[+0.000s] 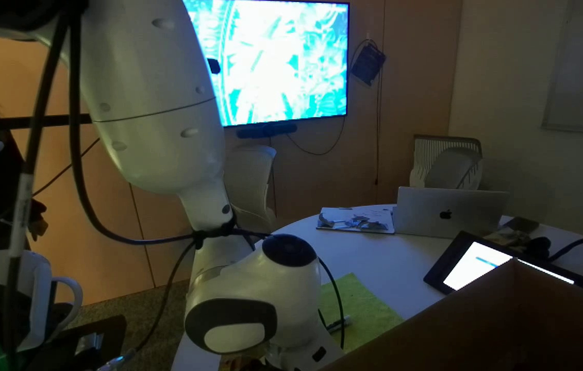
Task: Put the marker on the towel, fold the towel twice, put the towel inside the box
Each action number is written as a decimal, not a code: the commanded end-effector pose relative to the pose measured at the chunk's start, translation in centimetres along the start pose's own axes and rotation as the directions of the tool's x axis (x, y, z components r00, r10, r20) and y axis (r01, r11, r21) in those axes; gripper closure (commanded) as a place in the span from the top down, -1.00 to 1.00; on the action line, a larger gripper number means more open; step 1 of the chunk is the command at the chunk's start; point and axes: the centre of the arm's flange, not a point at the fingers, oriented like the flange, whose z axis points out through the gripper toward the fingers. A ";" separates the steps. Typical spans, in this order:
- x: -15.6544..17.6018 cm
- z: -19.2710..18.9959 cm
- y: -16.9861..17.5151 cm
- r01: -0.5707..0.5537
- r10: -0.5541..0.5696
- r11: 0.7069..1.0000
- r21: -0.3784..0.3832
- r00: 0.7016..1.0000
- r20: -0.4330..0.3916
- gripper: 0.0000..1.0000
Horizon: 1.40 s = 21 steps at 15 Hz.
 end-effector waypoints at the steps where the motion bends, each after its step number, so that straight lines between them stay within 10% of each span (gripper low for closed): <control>1: 0.0 -0.4 0.3 -0.008 0.009 1.000 0.027 1.000 -0.028 0.06; 9: 0.0 -1.0 -1.6 0.083 -0.087 0.986 0.143 0.996 0.020 -0.96; 21: -0.7 -3.8 -7.1 0.337 -0.342 0.893 0.297 0.939 -0.038 -0.84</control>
